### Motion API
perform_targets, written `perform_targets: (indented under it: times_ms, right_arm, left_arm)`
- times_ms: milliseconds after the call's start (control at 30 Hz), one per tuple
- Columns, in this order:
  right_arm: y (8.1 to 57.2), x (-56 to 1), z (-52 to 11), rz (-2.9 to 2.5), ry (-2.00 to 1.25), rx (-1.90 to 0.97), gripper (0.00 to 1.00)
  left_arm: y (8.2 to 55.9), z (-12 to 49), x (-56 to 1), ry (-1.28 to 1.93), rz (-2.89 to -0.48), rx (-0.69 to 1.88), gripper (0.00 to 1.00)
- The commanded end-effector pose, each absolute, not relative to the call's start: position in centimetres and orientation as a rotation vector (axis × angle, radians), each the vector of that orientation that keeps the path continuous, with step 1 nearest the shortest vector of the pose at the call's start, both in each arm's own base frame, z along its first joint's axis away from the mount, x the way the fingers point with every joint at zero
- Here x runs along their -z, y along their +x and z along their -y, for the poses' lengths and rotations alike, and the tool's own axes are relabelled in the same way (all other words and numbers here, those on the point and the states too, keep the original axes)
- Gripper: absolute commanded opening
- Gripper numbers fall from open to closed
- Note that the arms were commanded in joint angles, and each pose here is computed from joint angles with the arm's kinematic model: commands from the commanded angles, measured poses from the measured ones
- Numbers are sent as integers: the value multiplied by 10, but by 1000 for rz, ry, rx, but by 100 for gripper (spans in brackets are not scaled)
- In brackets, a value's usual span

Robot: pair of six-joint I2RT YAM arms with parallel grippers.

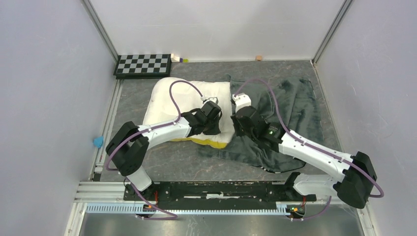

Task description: Put the pillow into the pillowcase

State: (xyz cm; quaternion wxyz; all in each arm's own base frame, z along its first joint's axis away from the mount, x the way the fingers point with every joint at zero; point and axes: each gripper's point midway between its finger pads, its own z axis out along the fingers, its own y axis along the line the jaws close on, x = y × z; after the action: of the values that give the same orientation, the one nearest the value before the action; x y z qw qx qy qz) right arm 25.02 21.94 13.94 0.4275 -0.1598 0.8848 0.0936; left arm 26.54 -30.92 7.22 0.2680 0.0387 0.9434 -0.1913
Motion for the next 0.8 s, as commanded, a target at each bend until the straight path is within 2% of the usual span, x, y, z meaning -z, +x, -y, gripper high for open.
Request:
perform_targets:
  times_ms: [0,167,300,500,633,700,767]
  right_arm:
    - [255,-224,-271,-2046,-452,-417,0]
    - [242,-245,-309,-2001,-515,-555,0]
    - [236,-196,-310,-2077,-513,-566,0]
    - [228,-121,-263,-2182,-387,-466,0]
    - [233,-112,-249,-2193,-348,-448,0]
    - [235,-115,-250,-2192,-365,-437,0]
    - [236,-120,-251,-2185,-382,-432,2]
  left_arm:
    - [268,319,-55,19,-2555,561,2]
    - [272,324,-51,-19,-2550,577,3]
    - [281,336,-96,-83,-2459,693,2]
    - [276,348,-170,-281,-2329,988,2]
    - [267,354,-165,-314,-2330,1003,3]
    - [267,348,-153,-297,-2360,949,10]
    - [267,338,-152,-268,-2353,907,27]
